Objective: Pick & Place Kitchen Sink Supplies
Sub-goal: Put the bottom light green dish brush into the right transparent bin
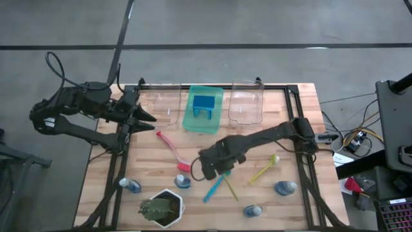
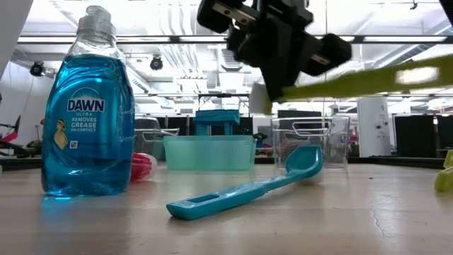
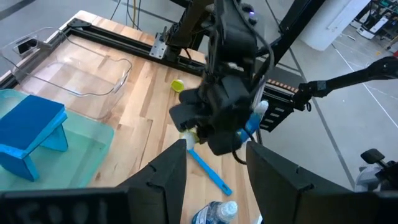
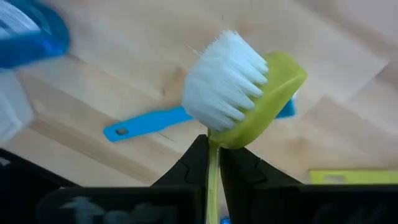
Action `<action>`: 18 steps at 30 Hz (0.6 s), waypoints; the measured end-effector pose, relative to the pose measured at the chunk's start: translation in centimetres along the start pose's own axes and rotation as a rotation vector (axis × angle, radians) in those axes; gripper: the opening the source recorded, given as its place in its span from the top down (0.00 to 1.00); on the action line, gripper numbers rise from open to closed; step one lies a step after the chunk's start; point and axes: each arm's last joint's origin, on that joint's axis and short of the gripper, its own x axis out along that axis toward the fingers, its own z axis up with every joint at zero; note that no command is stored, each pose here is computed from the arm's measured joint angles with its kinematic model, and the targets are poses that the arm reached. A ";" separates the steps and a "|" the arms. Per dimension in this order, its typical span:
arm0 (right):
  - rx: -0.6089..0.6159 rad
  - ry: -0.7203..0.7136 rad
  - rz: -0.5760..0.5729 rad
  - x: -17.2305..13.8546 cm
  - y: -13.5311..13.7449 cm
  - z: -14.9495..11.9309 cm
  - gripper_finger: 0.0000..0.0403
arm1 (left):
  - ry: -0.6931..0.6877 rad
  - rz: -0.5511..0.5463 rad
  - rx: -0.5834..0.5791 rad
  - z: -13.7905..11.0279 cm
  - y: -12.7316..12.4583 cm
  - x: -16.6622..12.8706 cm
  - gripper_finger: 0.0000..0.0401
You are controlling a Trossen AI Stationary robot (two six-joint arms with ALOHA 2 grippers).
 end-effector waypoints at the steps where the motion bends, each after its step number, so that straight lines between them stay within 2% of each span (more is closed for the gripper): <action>1: 0.002 -0.010 0.008 -0.6 -0.1 0.4 0.95 | 0.000 0.000 0.000 0.0 0.0 0.0 0.60; 9: 0.020 -0.118 0.088 -6.3 -0.8 3.7 0.94 | -0.006 -0.002 0.001 0.0 0.0 -0.2 0.60; 18: 0.029 -0.204 0.060 -12.8 -3.7 8.1 0.94 | -0.017 -0.007 0.002 -0.1 0.0 -0.6 0.60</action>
